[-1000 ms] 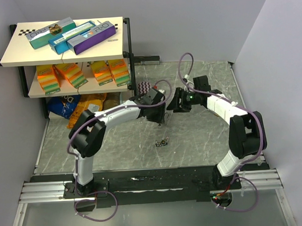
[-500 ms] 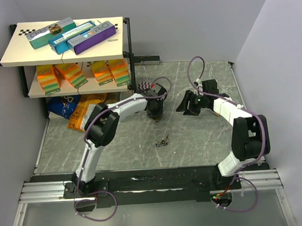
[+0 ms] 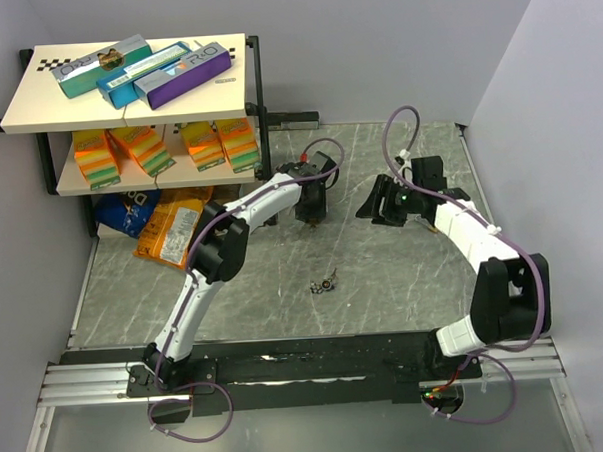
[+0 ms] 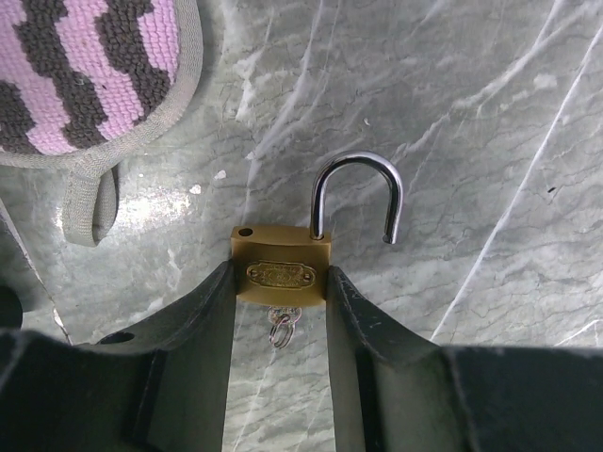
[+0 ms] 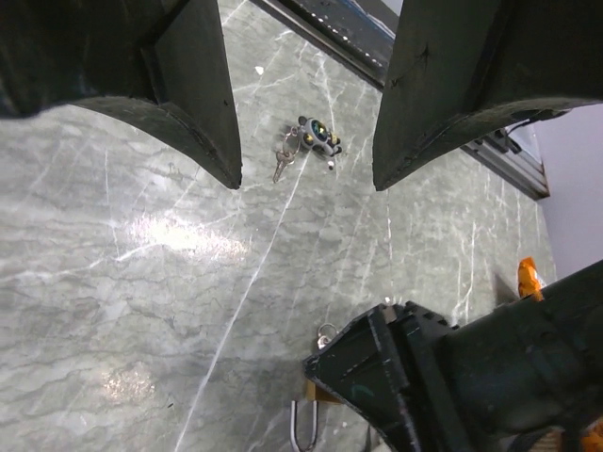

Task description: Unlock with the key

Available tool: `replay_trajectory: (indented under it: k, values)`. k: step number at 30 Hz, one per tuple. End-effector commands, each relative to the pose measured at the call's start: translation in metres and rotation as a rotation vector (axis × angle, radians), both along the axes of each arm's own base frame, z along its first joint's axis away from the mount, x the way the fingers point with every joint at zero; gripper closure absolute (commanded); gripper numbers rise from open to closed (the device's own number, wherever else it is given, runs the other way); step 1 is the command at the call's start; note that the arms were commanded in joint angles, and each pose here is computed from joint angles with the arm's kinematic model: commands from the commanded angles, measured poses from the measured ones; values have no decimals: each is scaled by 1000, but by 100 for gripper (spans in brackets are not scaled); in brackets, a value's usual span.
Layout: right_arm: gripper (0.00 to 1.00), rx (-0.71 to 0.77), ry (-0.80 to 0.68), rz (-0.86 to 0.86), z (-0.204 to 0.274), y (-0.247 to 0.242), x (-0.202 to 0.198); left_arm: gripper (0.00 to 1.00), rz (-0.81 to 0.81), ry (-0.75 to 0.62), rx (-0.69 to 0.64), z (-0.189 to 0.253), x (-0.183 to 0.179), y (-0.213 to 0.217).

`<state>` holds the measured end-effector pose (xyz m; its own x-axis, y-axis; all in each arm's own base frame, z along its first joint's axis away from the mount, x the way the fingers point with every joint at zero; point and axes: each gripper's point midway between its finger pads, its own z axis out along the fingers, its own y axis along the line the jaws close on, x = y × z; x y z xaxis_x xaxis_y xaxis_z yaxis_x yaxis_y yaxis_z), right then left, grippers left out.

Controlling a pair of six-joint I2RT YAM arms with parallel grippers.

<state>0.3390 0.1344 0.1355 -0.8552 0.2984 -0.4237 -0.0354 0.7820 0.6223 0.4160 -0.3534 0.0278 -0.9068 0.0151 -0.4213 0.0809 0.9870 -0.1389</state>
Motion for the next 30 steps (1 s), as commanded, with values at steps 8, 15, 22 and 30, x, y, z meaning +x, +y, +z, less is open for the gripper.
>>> replay_trajectory:
  k: [8, 15, 22, 30]
  values:
    - [34, -64, -51, -71, 17, -19, -16, 48, 28, 53, 28, -16, -8, 13]
    - [33, -84, -61, -76, 14, -24, -30, 32, 31, 16, -8, -2, -3, 8]
    - [34, -108, -171, -66, 30, -29, -38, 15, -36, -136, -167, 66, 8, -23]
    - [34, -116, -209, -109, 33, -34, -43, 4, -207, -383, -315, 156, -12, -50]
